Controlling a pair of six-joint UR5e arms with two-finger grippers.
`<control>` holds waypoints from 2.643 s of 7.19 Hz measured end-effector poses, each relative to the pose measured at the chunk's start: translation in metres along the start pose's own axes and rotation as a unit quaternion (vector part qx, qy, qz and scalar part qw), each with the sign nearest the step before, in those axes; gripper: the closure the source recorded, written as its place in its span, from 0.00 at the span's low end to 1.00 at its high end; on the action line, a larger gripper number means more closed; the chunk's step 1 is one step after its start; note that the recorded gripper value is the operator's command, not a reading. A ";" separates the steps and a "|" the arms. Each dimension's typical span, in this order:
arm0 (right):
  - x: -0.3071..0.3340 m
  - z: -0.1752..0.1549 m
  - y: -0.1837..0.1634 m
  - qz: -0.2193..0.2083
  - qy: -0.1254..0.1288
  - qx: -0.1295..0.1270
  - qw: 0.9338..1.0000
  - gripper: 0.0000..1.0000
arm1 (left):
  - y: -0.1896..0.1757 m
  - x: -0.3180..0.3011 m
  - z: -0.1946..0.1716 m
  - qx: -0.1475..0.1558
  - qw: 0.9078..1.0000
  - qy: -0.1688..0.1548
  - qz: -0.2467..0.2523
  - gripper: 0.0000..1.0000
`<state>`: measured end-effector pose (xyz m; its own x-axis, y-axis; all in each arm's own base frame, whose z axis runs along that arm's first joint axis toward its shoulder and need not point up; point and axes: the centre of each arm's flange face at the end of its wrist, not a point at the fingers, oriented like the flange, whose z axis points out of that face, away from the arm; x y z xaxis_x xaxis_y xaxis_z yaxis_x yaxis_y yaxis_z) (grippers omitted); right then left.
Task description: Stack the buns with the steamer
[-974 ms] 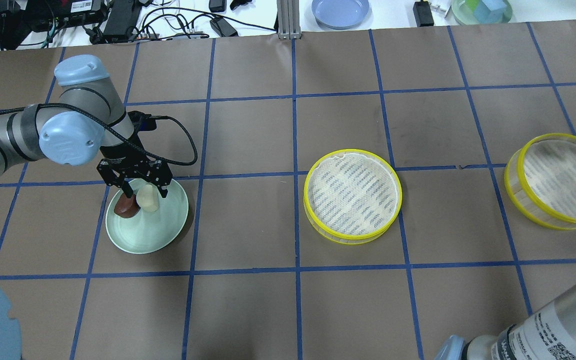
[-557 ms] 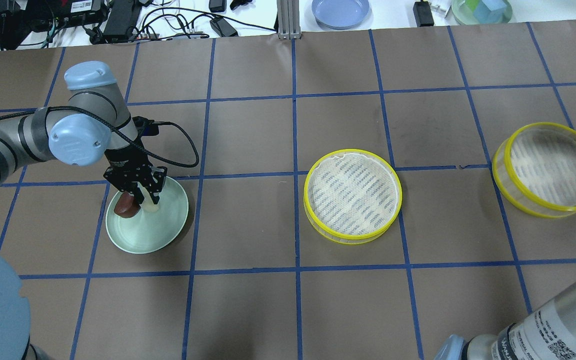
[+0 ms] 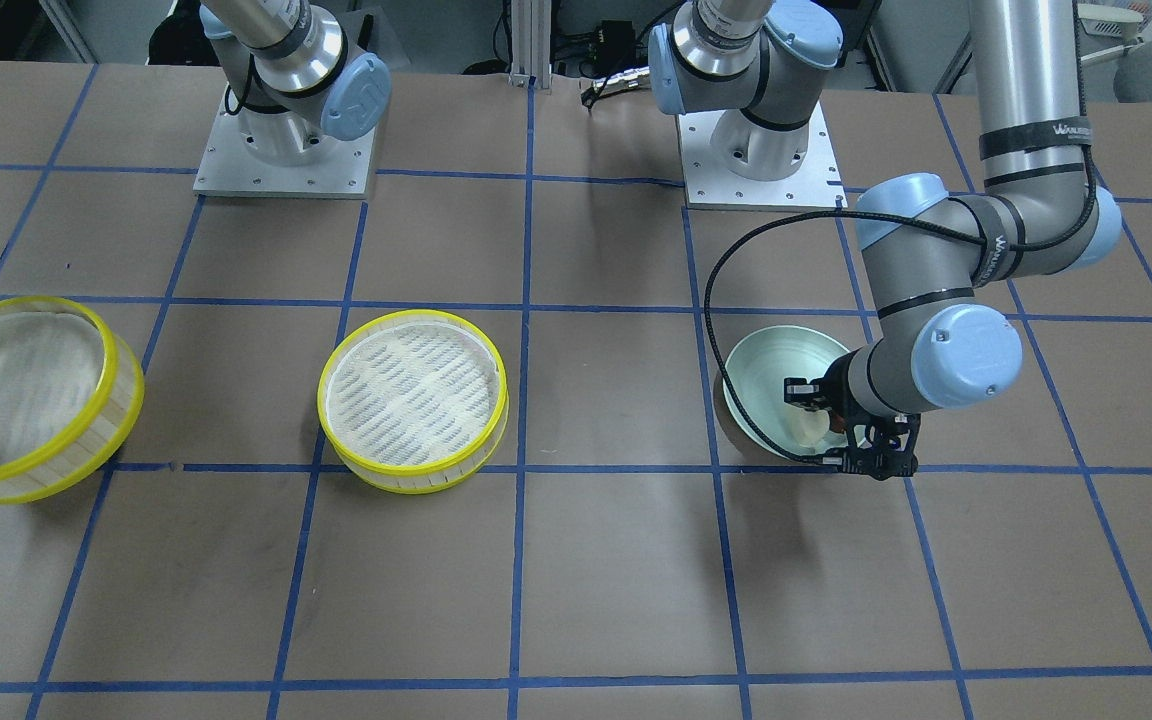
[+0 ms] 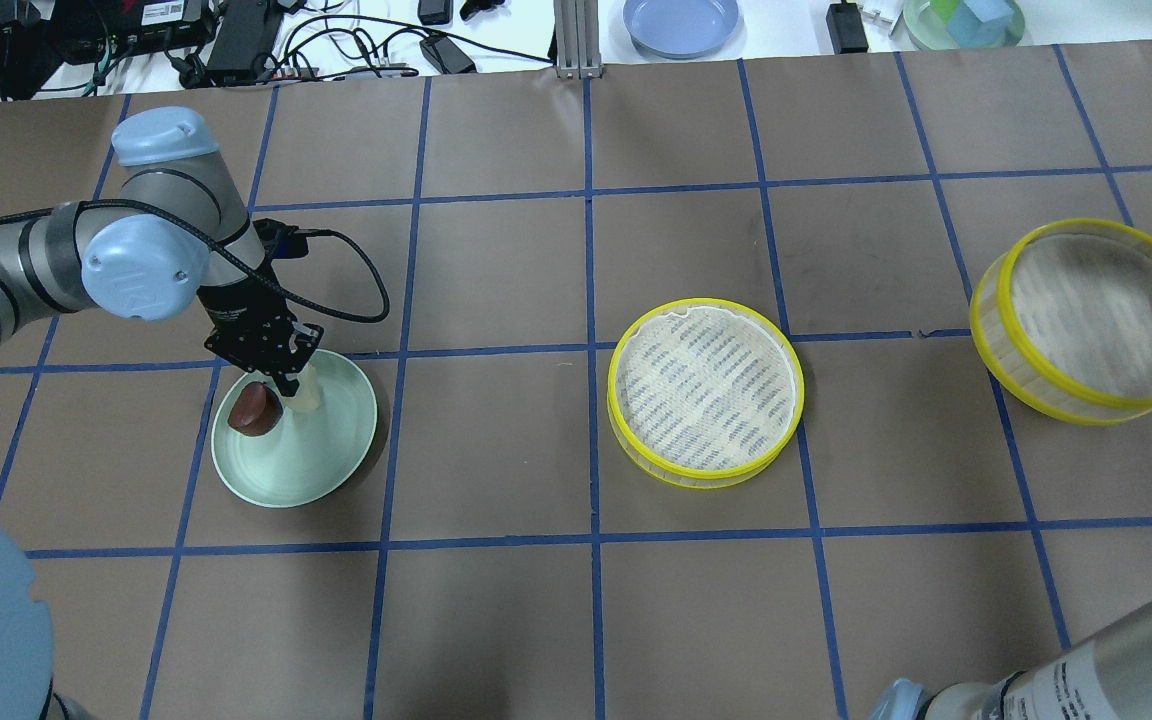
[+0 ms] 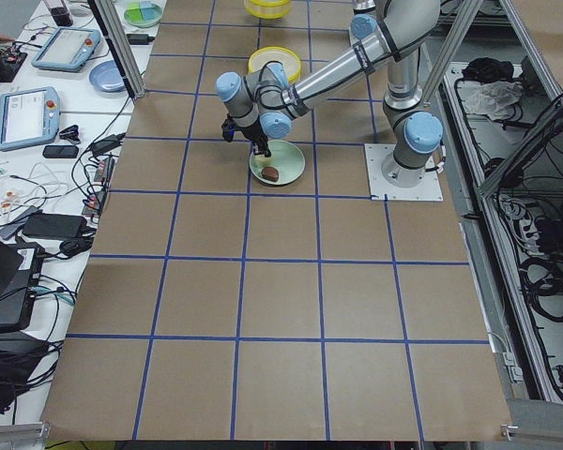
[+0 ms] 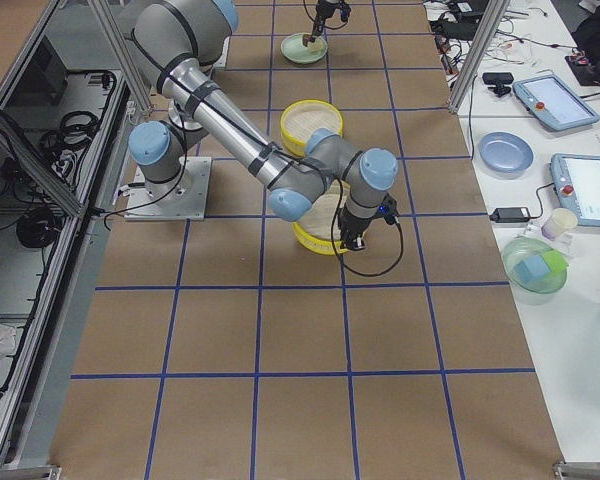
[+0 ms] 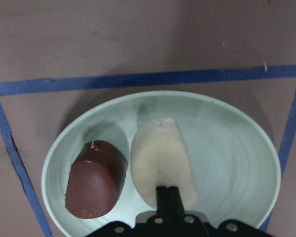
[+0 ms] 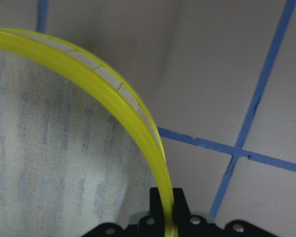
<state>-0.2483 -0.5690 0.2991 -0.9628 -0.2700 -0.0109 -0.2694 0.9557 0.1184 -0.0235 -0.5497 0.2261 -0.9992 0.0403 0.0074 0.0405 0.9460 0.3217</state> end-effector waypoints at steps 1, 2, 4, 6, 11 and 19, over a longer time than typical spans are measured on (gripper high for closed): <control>-0.035 -0.017 -0.012 0.006 -0.006 -0.004 1.000 1.00 | 0.001 -0.002 -0.013 0.005 1.000 0.000 -0.001 1.00; -0.066 -0.031 -0.020 0.015 -0.009 -0.009 1.000 1.00 | 0.002 -0.001 -0.023 0.009 1.000 0.001 -0.002 1.00; -0.102 -0.046 -0.029 0.028 -0.006 -0.013 1.000 1.00 | 0.009 0.020 -0.052 0.021 0.999 0.030 -0.011 1.00; -0.120 -0.051 -0.033 0.044 -0.004 -0.019 0.999 1.00 | 0.019 0.080 -0.084 0.037 0.998 0.054 -0.004 1.00; -0.152 -0.049 -0.042 0.051 -0.003 -0.025 0.998 1.00 | 0.054 0.284 -0.082 0.079 0.985 0.146 0.040 1.00; -0.160 -0.046 -0.032 0.083 -0.003 -0.029 0.996 1.00 | 0.056 0.351 -0.011 0.050 0.983 0.169 0.049 0.16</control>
<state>-0.0842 -0.5615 0.3430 -0.9941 -0.1087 0.0071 -0.1057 0.9787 0.1759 -0.3716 -0.4858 0.2578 -0.9345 0.0389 0.3538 0.1197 0.9704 0.2096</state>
